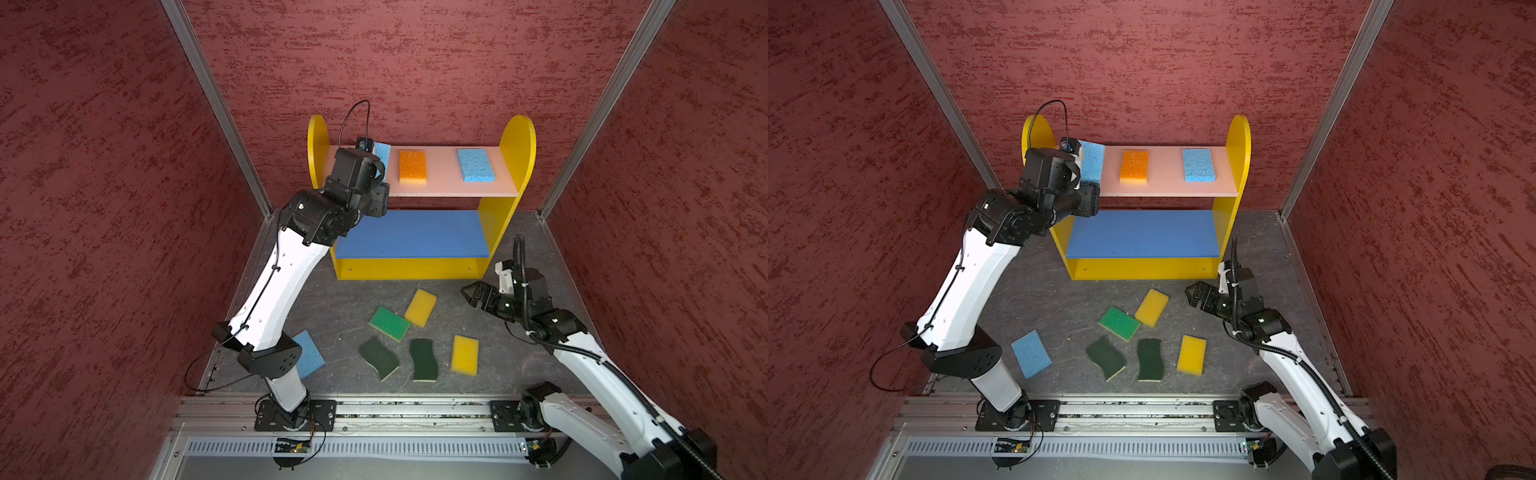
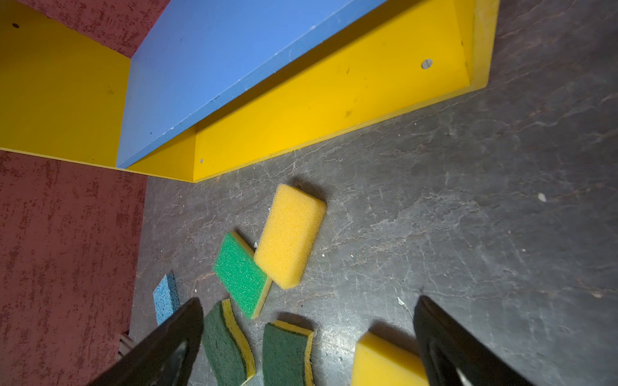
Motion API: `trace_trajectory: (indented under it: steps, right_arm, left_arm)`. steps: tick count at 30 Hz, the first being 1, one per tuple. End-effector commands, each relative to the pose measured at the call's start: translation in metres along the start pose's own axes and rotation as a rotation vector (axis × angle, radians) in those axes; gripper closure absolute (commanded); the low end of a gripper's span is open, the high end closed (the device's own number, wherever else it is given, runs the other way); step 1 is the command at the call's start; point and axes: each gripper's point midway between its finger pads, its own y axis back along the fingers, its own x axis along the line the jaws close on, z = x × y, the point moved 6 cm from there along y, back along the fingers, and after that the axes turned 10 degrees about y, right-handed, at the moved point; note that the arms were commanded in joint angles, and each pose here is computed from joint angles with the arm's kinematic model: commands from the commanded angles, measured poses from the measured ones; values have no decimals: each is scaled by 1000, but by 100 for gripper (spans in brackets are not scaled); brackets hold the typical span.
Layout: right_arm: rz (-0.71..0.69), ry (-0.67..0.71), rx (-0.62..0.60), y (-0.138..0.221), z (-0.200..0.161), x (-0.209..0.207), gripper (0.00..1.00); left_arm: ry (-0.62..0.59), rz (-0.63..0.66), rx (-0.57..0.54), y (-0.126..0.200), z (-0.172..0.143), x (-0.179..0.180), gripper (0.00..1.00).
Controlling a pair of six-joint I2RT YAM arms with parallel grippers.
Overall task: Arrange cleaning sponges on a shelf
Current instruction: Place the cleaning sponge on the shelf.
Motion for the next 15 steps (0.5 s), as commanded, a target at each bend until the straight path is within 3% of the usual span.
trace_trajectory:
  steps: [1,15]
  right_arm:
    - [17,-14,-21,-1,1,-1,1]
    - [23,-20,-17,-5,3,0,1]
  left_arm:
    - [49,22,-64,0,14,5,28]
    - [91,31,-35,-28,13,13,28]
